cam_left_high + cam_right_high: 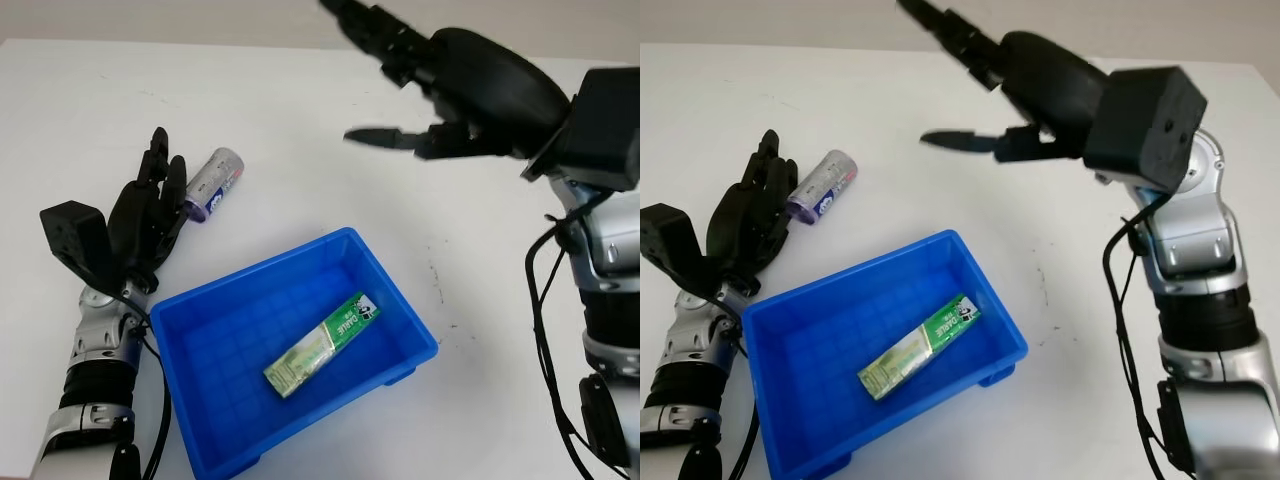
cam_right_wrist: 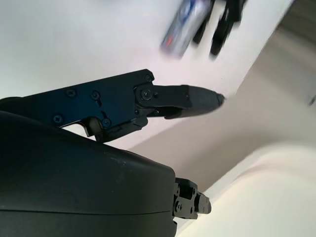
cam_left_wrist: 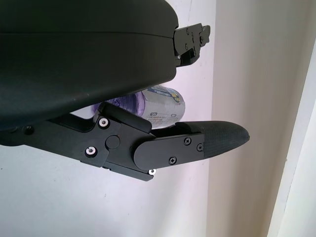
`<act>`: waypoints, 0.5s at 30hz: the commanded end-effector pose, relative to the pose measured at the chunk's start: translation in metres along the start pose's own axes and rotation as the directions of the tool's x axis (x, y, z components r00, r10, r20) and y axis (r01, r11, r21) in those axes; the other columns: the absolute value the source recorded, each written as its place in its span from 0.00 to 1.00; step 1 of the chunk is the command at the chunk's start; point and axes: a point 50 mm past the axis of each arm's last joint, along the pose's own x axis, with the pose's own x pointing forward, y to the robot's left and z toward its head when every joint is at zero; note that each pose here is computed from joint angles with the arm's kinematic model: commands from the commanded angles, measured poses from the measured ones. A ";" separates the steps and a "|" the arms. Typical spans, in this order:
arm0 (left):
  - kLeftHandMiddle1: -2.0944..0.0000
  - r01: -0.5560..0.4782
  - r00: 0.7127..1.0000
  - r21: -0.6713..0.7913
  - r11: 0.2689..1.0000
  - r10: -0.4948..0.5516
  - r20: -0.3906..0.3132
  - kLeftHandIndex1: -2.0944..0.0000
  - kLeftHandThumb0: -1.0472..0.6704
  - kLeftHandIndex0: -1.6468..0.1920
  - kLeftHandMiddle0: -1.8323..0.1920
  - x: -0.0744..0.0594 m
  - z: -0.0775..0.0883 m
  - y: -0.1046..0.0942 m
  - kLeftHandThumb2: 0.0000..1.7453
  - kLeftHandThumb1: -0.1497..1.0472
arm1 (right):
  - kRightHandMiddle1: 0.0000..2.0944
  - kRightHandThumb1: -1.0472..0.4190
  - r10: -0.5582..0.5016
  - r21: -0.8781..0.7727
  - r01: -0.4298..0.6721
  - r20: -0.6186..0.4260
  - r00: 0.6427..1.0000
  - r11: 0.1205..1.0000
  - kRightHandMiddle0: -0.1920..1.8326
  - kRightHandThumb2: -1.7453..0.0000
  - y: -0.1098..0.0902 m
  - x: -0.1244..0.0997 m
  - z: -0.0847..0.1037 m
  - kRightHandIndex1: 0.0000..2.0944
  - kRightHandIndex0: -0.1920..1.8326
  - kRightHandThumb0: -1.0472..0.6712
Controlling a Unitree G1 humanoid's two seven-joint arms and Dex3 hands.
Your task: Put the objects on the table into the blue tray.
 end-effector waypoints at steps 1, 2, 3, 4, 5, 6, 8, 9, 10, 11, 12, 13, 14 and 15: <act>1.00 0.000 1.000 0.003 1.000 0.000 0.008 1.00 0.17 1.00 1.00 -0.001 0.001 0.001 0.32 1.00 | 0.02 0.00 -0.089 0.078 0.093 -0.049 0.995 0.993 0.02 0.68 -0.014 0.002 -0.010 0.01 0.01 0.22; 1.00 0.001 1.000 0.002 1.000 -0.001 0.009 1.00 0.17 1.00 1.00 -0.001 0.001 0.001 0.32 1.00 | 0.02 0.00 -0.115 0.113 0.124 -0.085 0.990 0.986 0.02 0.68 -0.016 0.001 -0.018 0.01 0.01 0.22; 1.00 0.001 1.000 0.001 1.000 -0.001 0.008 1.00 0.17 1.00 1.00 -0.001 0.001 0.002 0.32 1.00 | 0.01 0.00 -0.136 0.137 0.151 -0.118 0.984 0.979 0.01 0.68 -0.017 0.001 -0.026 0.01 0.00 0.21; 1.00 0.001 1.000 0.001 1.000 -0.001 0.007 1.00 0.17 1.00 1.00 -0.001 0.000 0.002 0.32 1.00 | 0.01 0.00 -0.147 0.153 0.170 -0.149 0.978 0.974 0.01 0.67 -0.018 0.000 -0.034 0.00 0.00 0.20; 1.00 0.000 1.000 -0.001 1.000 0.000 0.007 1.00 0.17 1.00 1.00 -0.001 0.000 0.003 0.32 1.00 | 0.00 0.00 -0.153 0.163 0.182 -0.179 0.972 0.970 0.00 0.66 -0.017 -0.002 -0.041 0.00 0.00 0.20; 1.00 0.001 1.000 0.000 1.000 -0.001 0.006 1.00 0.17 1.00 1.00 -0.001 0.001 0.003 0.32 1.00 | 0.00 0.00 -0.154 0.170 0.190 -0.201 0.967 0.967 0.00 0.65 -0.016 -0.003 -0.047 0.00 0.00 0.20; 1.00 0.003 1.000 0.000 1.000 -0.003 0.008 1.00 0.17 1.00 1.00 -0.001 0.001 0.004 0.32 1.00 | 0.00 0.00 -0.147 0.185 0.192 -0.232 0.961 0.964 0.00 0.64 -0.012 -0.006 -0.056 0.00 0.00 0.19; 1.00 0.004 1.000 0.002 1.000 -0.004 0.008 1.00 0.18 1.00 1.00 -0.001 0.002 0.004 0.32 1.00 | 0.00 0.00 -0.143 0.197 0.194 -0.247 0.958 0.961 0.00 0.63 -0.009 -0.008 -0.061 0.00 0.00 0.19; 1.00 0.005 1.000 0.004 1.000 -0.005 0.008 1.00 0.18 1.00 1.00 -0.001 0.002 0.004 0.32 1.00 | 0.00 0.00 -0.143 0.206 0.200 -0.260 0.955 0.958 0.00 0.62 -0.005 -0.010 -0.064 0.00 0.00 0.19; 1.00 0.004 1.000 0.009 1.000 -0.004 0.008 1.00 0.18 1.00 1.00 0.000 0.003 0.004 0.32 1.00 | 0.00 0.00 -0.144 0.212 0.206 -0.274 0.951 0.955 0.00 0.61 -0.002 -0.011 -0.067 0.00 0.00 0.19; 1.00 0.003 1.000 0.011 1.000 -0.003 0.008 1.00 0.18 1.00 1.00 0.000 0.003 0.005 0.32 1.00 | 0.00 0.00 -0.143 0.220 0.211 -0.287 0.947 0.952 0.00 0.60 0.001 -0.013 -0.070 0.00 0.00 0.20; 1.00 0.003 1.000 0.016 1.000 -0.003 0.008 1.00 0.18 1.00 1.00 -0.001 0.004 0.005 0.32 1.00 | 0.00 0.00 -0.136 0.234 0.209 -0.294 0.946 0.950 0.00 0.58 0.004 -0.014 -0.073 0.00 0.00 0.22; 1.00 0.003 1.000 0.020 1.000 -0.003 0.009 1.00 0.18 1.00 1.00 -0.001 0.004 0.006 0.32 1.00 | 0.00 0.00 -0.134 0.248 0.215 -0.306 0.943 0.945 0.00 0.57 0.008 -0.014 -0.075 0.00 0.00 0.22; 1.00 0.004 1.000 0.023 1.000 -0.004 0.010 1.00 0.18 1.00 1.00 -0.001 0.005 0.006 0.33 1.00 | 0.00 0.00 -0.132 0.257 0.218 -0.315 0.940 0.941 0.00 0.57 0.010 -0.014 -0.078 0.00 0.00 0.22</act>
